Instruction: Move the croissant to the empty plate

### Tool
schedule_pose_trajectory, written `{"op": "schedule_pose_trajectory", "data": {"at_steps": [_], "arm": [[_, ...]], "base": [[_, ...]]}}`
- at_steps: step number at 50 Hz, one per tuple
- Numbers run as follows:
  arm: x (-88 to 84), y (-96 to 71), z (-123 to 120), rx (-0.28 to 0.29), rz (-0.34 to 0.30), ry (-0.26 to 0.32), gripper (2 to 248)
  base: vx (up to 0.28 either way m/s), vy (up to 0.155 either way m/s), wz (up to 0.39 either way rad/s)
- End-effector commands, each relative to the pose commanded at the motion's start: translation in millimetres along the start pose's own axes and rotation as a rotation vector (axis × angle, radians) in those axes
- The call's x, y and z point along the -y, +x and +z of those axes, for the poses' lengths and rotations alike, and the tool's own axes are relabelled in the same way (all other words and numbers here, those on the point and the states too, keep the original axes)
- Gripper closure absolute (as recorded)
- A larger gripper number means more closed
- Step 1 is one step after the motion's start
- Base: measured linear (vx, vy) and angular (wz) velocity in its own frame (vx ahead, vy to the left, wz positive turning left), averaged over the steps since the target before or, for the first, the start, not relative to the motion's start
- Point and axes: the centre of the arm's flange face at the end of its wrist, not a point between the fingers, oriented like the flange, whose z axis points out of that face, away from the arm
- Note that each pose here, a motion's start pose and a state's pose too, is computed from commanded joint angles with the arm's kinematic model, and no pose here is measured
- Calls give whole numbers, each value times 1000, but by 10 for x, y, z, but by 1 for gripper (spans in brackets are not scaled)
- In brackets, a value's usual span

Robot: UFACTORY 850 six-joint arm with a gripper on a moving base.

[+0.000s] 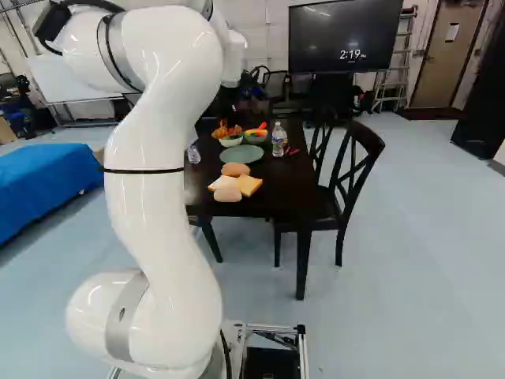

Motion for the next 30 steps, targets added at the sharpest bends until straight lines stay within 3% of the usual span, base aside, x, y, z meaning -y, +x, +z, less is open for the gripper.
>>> {"op": "schedule_pose_trajectory", "data": {"at_steps": [30], "arm": [[0,0,0,0,0,0,158]], "base": [[56,1,-4]]}}
